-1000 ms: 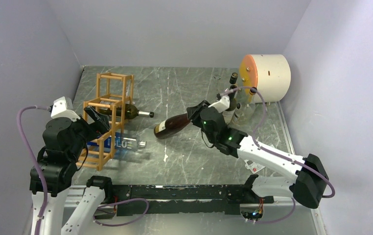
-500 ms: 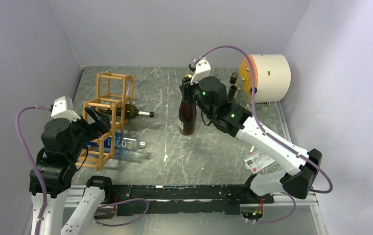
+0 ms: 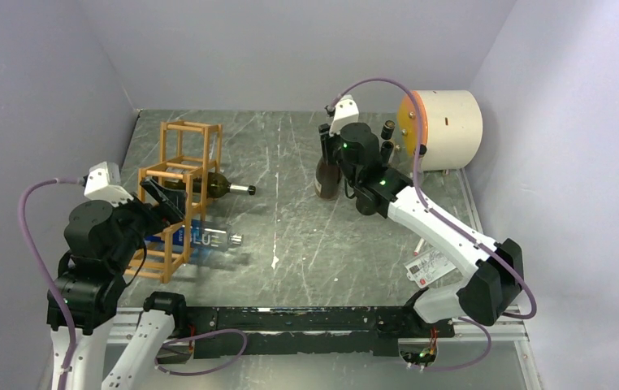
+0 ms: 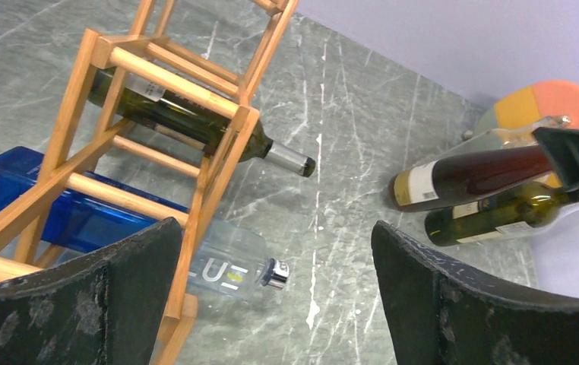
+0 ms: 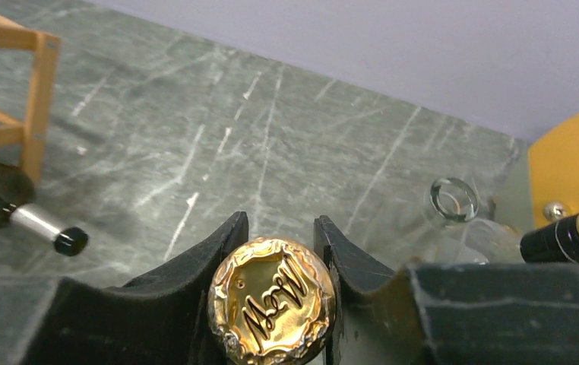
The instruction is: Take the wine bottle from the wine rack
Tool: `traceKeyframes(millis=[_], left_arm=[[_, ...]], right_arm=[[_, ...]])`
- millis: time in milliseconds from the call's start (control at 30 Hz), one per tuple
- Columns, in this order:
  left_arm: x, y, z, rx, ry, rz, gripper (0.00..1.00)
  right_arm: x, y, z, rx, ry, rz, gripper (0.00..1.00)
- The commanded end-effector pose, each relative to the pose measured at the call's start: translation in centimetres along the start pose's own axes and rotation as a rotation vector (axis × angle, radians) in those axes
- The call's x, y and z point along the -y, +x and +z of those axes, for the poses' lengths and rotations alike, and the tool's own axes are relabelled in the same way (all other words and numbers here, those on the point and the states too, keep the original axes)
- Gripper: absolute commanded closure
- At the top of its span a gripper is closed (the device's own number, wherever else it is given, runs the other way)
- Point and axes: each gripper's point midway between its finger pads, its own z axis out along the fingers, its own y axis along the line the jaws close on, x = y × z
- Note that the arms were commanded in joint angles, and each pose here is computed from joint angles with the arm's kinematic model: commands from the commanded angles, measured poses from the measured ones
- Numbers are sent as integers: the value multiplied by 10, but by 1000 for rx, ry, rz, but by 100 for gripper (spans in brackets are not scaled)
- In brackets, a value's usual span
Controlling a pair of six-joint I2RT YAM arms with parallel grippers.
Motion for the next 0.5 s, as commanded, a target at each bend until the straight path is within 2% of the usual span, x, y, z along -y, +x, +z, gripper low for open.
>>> traceKeyframes(millis=[0,400,467], left_arm=[[21,-7,-5,18,100,-34,2],[20,-6,-4,10,98,-31,2],[20,-6,-3,10,94,-30,2]], right_arm=[[21,-114,-28,411,29,125,100],[32,-70,-26,339,85,100,99],[35,-62,-27,322,97,99,90]])
